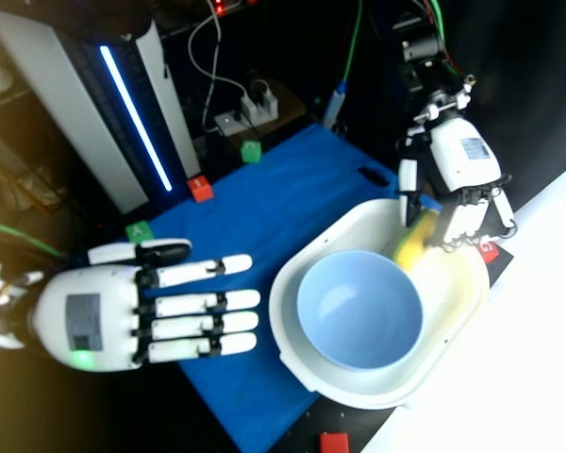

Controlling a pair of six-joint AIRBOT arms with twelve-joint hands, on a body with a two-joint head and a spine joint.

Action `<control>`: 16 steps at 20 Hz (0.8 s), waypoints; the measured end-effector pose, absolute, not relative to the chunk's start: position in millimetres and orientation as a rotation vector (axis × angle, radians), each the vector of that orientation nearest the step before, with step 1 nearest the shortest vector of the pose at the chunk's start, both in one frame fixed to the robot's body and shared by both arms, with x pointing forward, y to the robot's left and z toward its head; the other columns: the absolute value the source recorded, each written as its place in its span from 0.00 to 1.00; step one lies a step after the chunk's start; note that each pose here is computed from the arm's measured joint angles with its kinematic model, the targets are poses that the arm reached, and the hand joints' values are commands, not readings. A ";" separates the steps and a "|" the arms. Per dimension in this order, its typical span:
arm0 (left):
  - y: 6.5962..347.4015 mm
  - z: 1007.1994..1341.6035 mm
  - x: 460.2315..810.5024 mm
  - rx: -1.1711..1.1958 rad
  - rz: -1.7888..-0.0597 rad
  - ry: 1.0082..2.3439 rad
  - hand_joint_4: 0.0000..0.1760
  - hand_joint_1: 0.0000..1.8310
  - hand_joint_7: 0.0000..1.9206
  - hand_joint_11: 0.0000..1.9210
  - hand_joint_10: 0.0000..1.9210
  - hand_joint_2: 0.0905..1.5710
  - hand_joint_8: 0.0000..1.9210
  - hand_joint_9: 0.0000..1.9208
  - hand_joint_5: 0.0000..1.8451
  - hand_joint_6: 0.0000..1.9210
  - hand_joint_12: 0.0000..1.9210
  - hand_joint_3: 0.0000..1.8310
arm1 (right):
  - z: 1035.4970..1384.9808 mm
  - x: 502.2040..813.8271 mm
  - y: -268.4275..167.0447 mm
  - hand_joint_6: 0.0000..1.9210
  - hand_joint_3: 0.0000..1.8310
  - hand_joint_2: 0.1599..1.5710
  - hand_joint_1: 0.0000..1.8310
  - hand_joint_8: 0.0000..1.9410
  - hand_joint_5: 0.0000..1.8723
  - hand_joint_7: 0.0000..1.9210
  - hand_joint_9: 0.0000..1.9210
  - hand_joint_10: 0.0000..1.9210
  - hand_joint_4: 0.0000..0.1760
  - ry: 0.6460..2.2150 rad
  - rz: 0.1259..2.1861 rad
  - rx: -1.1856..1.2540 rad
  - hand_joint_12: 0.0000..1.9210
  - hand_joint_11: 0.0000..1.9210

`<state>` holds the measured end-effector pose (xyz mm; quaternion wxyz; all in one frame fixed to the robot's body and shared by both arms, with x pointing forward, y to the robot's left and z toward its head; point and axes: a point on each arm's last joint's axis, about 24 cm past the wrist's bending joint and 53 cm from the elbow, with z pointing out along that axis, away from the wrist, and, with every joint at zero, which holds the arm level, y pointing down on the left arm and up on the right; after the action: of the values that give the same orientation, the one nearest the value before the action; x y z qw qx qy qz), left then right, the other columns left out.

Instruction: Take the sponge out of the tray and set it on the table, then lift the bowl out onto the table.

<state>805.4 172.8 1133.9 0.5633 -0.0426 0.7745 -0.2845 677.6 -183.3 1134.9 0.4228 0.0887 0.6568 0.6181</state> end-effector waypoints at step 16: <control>145.2 1206.0 694.1 0.197 -0.909 1.608 0.00 0.69 0.52 0.19 0.60 0.69 0.63 0.38 0.56 0.34 0.89 0.00 | 1130.9 675.7 -177.7 0.00 0.00 0.76 0.34 0.00 0.27 0.11 0.06 0.00 0.82 1.650 1.570 0.249 0.09 0.01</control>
<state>694.1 145.2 1206.0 0.5987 0.0851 0.6932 -0.3921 675.7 -177.7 1130.9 0.4126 0.0992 0.6559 0.6243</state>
